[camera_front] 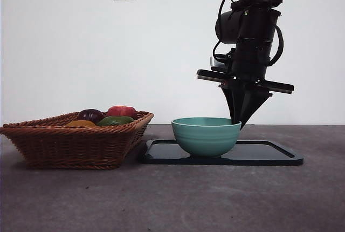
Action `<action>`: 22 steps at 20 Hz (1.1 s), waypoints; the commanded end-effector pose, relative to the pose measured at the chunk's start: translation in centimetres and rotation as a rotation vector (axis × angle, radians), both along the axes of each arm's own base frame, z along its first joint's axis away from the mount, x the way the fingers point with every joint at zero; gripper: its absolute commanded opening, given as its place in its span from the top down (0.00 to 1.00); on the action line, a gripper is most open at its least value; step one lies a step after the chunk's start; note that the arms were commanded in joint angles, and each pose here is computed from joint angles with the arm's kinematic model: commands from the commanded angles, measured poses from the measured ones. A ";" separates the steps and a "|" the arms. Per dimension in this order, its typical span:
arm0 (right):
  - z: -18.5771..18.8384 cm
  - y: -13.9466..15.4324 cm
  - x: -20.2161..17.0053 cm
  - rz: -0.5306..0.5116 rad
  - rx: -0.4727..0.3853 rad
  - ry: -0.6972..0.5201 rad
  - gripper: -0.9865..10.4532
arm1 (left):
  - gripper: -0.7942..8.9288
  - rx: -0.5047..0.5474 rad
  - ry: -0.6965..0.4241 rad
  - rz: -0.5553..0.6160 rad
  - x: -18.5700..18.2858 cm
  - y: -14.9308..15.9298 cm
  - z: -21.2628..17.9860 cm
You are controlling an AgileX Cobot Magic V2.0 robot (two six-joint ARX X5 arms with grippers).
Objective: Pick up the wifruite, put it on the bowl, pick up the plate, put it on desk
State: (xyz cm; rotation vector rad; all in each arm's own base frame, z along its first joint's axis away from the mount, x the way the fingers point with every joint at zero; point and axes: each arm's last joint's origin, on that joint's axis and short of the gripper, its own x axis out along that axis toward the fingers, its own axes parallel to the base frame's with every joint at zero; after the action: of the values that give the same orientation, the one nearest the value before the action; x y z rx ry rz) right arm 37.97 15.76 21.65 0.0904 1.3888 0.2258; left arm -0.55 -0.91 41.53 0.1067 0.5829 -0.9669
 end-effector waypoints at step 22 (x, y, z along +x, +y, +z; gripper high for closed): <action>17.7 1.4 -18.2 0.376 0.043 -0.230 0.91 | 0.34 -0.005 -0.033 -0.024 -0.1 0.0 0.3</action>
State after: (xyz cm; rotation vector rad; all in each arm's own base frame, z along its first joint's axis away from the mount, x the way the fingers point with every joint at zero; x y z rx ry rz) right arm 19.85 16.93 39.18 -0.1480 1.1500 0.5592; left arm -0.55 -0.91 41.53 0.1108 0.5807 -0.9683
